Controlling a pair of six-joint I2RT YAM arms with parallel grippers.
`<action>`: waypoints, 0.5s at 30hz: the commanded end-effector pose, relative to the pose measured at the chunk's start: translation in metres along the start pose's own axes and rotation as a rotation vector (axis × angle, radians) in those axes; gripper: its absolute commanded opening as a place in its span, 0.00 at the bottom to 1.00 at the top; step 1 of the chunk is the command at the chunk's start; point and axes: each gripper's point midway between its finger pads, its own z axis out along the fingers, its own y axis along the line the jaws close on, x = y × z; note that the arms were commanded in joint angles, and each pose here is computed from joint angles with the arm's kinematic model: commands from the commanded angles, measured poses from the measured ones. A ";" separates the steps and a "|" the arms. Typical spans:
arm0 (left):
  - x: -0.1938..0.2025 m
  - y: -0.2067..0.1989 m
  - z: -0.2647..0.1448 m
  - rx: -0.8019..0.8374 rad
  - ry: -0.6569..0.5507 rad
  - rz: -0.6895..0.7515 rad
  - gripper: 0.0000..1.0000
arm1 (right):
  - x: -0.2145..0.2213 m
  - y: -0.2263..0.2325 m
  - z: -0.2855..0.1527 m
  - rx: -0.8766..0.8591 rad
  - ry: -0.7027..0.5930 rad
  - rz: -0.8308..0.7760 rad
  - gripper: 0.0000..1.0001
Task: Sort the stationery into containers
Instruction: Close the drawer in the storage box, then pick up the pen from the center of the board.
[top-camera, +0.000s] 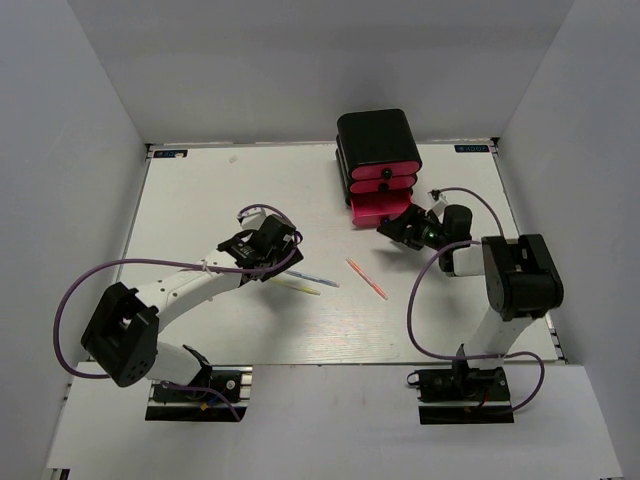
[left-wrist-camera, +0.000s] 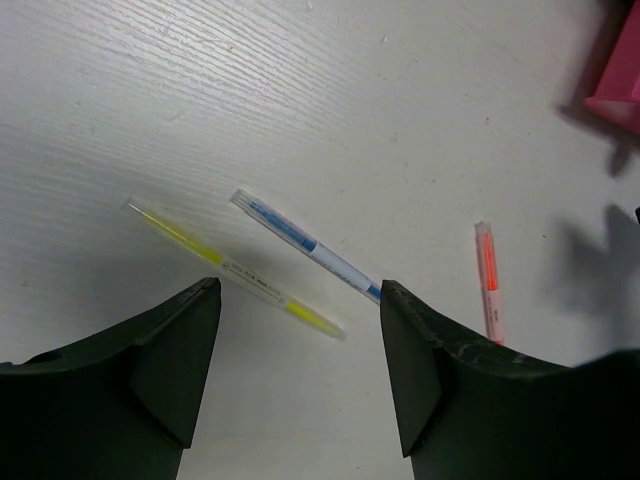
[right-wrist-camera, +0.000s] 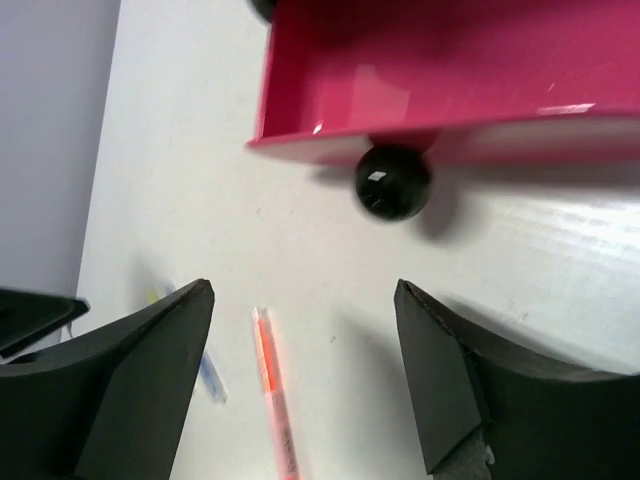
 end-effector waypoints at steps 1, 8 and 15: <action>-0.005 -0.012 -0.006 0.048 -0.004 -0.029 0.75 | 0.004 0.019 -0.019 -0.024 0.021 -0.063 0.78; 0.004 -0.009 -0.005 0.047 0.032 -0.054 0.65 | 0.024 0.039 -0.041 -0.050 0.114 -0.225 0.57; 0.015 -0.009 -0.003 0.040 0.082 -0.083 0.07 | 0.039 0.047 -0.033 -0.122 0.358 -0.606 0.08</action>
